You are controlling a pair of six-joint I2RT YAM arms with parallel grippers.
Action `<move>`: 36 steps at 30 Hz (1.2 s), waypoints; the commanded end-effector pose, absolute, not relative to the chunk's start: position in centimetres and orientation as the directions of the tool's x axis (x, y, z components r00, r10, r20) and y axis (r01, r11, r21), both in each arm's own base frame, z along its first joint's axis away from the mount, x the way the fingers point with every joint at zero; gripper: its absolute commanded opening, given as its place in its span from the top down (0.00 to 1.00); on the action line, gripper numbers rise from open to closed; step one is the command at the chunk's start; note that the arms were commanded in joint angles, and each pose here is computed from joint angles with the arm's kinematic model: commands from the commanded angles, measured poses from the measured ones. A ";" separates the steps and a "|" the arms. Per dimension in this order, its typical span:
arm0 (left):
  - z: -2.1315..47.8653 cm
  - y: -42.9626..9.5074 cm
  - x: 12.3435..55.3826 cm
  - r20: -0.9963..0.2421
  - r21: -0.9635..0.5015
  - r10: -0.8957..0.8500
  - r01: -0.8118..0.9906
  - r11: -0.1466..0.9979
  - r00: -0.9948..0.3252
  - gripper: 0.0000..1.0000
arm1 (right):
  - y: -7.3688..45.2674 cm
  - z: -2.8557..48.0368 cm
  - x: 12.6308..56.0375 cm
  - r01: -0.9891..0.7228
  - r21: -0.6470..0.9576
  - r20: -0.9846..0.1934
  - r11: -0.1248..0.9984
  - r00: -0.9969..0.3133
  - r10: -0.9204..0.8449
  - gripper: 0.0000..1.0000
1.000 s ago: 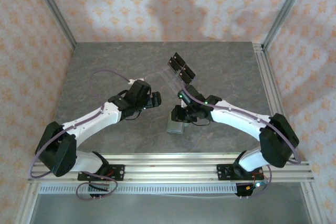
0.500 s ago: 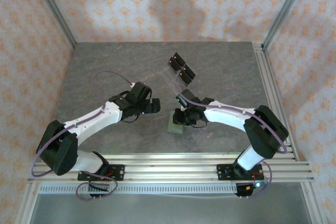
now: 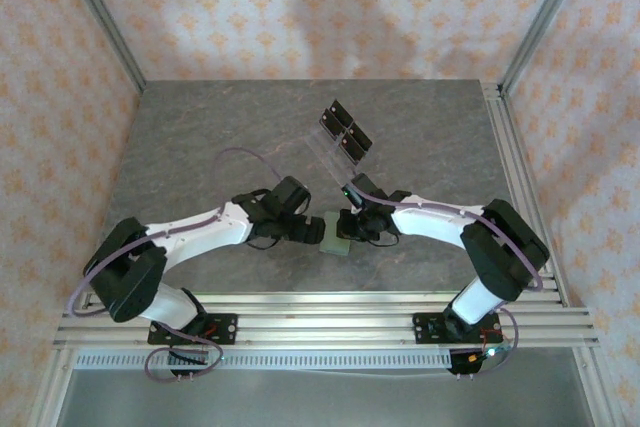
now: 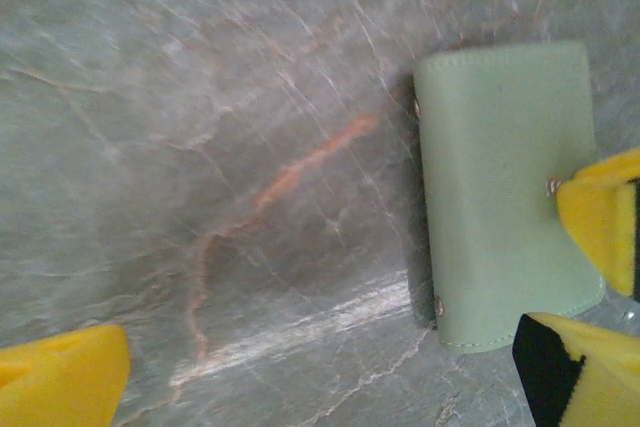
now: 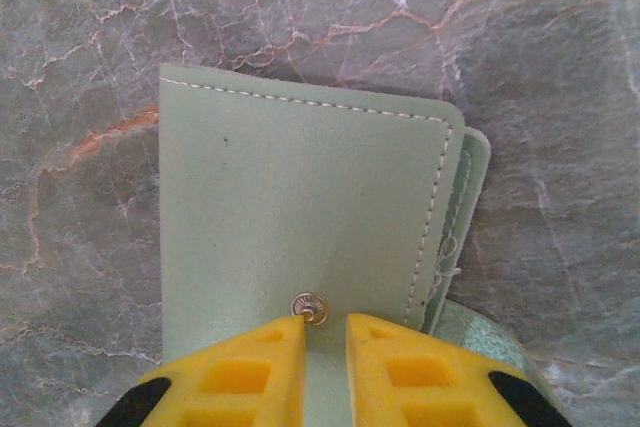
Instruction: Put the credit cards into the card holder
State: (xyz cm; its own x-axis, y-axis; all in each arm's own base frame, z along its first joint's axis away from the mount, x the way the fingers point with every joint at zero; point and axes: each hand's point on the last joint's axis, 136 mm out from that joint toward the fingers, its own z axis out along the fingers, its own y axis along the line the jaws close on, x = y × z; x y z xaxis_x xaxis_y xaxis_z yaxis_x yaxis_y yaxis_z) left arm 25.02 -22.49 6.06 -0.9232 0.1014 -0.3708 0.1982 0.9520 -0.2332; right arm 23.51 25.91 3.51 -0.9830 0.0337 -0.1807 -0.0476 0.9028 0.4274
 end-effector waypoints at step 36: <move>0.9 -23.6 24.4 -0.311 -0.061 0.194 0.224 0.973 -0.930 0.00 | 22.6 11.0 25.0 -0.015 0.402 -0.309 0.916 -0.943 0.120 0.71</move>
